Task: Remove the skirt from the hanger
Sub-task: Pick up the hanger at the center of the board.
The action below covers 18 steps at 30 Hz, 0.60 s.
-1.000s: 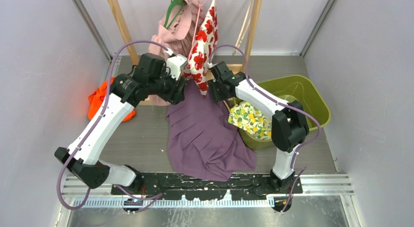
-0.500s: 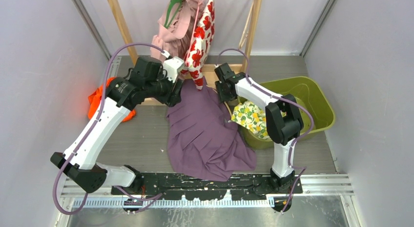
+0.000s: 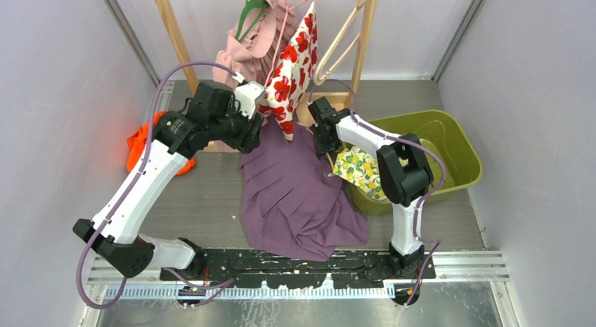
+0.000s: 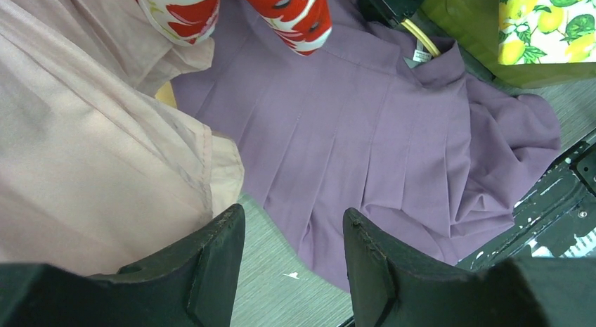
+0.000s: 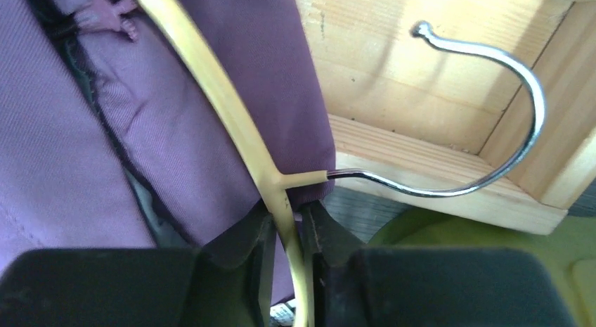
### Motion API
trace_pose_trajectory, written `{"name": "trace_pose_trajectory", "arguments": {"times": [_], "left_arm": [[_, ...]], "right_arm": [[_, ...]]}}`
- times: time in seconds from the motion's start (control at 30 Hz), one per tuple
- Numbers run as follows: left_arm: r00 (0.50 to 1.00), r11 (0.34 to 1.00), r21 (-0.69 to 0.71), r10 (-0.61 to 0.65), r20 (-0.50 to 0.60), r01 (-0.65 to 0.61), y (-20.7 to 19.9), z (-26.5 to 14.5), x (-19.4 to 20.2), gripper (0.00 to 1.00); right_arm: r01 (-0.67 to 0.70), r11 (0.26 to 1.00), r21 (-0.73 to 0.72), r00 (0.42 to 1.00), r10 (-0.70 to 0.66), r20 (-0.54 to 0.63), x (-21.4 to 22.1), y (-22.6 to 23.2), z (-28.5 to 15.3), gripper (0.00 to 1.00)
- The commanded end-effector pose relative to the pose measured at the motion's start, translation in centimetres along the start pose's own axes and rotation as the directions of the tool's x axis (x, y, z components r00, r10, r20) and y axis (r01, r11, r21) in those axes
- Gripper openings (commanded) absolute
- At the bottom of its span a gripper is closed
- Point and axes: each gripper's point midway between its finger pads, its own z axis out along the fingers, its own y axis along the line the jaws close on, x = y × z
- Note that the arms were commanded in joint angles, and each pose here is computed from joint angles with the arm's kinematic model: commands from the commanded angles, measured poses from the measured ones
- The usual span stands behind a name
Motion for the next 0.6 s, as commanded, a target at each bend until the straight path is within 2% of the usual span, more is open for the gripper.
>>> {"name": "trace_pose_trajectory", "arguments": {"times": [0.0, 0.07, 0.23, 0.57], "left_arm": [[0.999, 1.000, -0.013, 0.022, 0.025, -0.021, 0.4, -0.2, -0.9, 0.54], [0.999, 1.000, -0.014, 0.020, 0.030, -0.020, 0.4, -0.2, -1.1, 0.54], [0.998, 1.000, -0.014, 0.018, 0.062, -0.017, 0.4, -0.3, -2.2, 0.54], [0.985, 0.999, 0.040, -0.042, 0.165, 0.036, -0.7, -1.1, -5.6, 0.52]], "right_arm": [[0.001, 0.999, -0.051, 0.999, 0.001, 0.041, -1.1, 0.7, -1.1, 0.13], [0.003, 0.998, -0.058, 0.998, 0.001, 0.057, -1.3, 0.6, -2.4, 0.02], [0.004, 0.998, -0.070, 0.994, 0.003, 0.107, -1.3, -0.1, -6.8, 0.01], [-0.026, 0.987, -0.161, 0.956, 0.072, 0.286, 0.0, -1.0, -19.4, 0.01]]}}
